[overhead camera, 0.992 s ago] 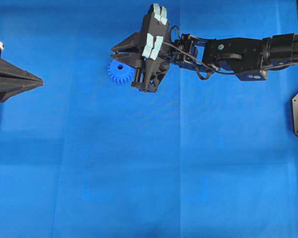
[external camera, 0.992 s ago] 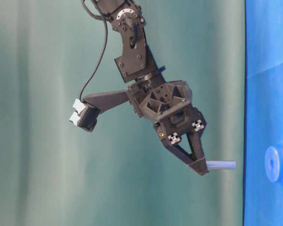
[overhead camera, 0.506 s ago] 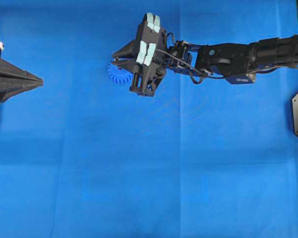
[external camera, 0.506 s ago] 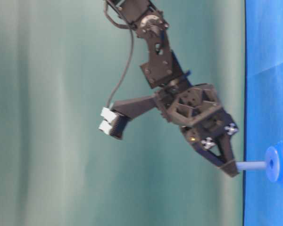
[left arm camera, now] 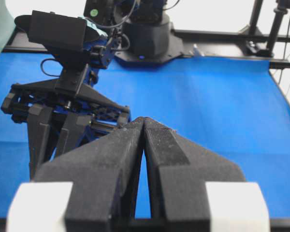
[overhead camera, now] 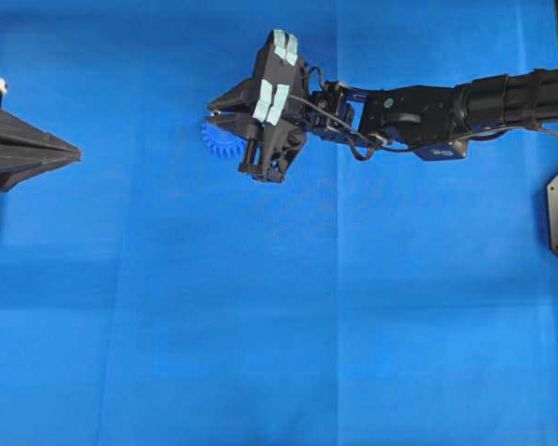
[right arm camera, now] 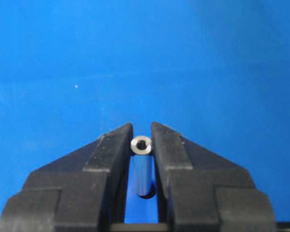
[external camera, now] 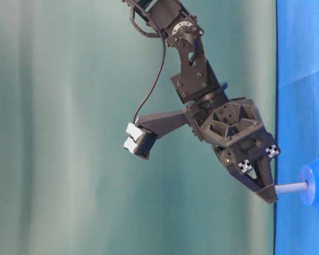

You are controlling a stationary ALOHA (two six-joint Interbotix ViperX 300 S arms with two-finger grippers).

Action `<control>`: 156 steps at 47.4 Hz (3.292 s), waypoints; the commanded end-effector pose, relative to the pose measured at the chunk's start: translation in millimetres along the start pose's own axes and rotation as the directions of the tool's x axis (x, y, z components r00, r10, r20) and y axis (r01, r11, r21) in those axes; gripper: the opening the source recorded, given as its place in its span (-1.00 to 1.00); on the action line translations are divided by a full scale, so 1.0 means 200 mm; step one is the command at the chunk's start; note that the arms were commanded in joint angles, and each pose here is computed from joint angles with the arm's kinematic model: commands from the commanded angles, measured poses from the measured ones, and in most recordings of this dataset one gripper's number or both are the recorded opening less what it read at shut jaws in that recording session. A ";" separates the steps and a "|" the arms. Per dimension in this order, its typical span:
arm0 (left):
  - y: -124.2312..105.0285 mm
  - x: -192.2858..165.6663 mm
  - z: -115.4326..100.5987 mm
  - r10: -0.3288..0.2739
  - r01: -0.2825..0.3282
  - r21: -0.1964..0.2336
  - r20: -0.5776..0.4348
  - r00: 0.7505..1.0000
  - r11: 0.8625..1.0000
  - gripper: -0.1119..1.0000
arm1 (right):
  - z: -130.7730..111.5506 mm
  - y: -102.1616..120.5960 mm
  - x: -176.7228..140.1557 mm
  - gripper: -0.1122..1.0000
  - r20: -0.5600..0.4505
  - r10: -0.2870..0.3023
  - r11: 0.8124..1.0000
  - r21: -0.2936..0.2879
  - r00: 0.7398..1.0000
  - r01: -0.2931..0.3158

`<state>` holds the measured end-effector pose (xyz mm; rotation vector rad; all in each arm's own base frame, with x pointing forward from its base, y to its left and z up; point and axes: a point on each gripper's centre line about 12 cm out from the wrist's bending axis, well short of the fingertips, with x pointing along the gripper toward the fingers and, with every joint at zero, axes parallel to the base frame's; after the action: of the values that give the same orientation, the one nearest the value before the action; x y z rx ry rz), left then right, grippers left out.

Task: Insert the shaft placed at a random location into the center hole of the small gear at another random location.
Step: 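Align the held shaft over the gear's center hole and lower it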

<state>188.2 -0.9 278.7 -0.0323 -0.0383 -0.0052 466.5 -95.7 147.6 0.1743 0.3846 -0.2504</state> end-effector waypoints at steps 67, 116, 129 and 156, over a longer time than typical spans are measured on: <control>0.00 0.01 0.02 0.000 0.000 0.000 0.014 1.000 1.000 -0.80 | 0.02 -0.03 -0.02 -0.75 0.080 -0.013 1.000 0.011 0.997 0.013; 0.00 0.01 0.02 -0.001 0.001 0.000 0.018 1.000 1.000 -0.80 | 0.13 0.01 -0.10 -0.75 0.157 0.012 1.000 -0.004 0.988 -0.012; 0.00 0.01 0.02 -0.001 0.001 0.000 0.018 1.000 1.000 -0.80 | 0.03 -0.01 -0.04 -0.75 0.130 -0.001 1.000 0.008 0.991 0.000; 0.01 0.01 0.03 0.009 -0.009 0.000 0.020 1.000 1.000 -0.80 | -0.11 -0.03 0.03 -0.75 0.064 -0.018 1.000 0.018 0.998 0.017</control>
<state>188.2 0.3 279.0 -0.0337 -0.0414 0.0008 459.9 -97.0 113.5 0.1766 0.3530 -0.2722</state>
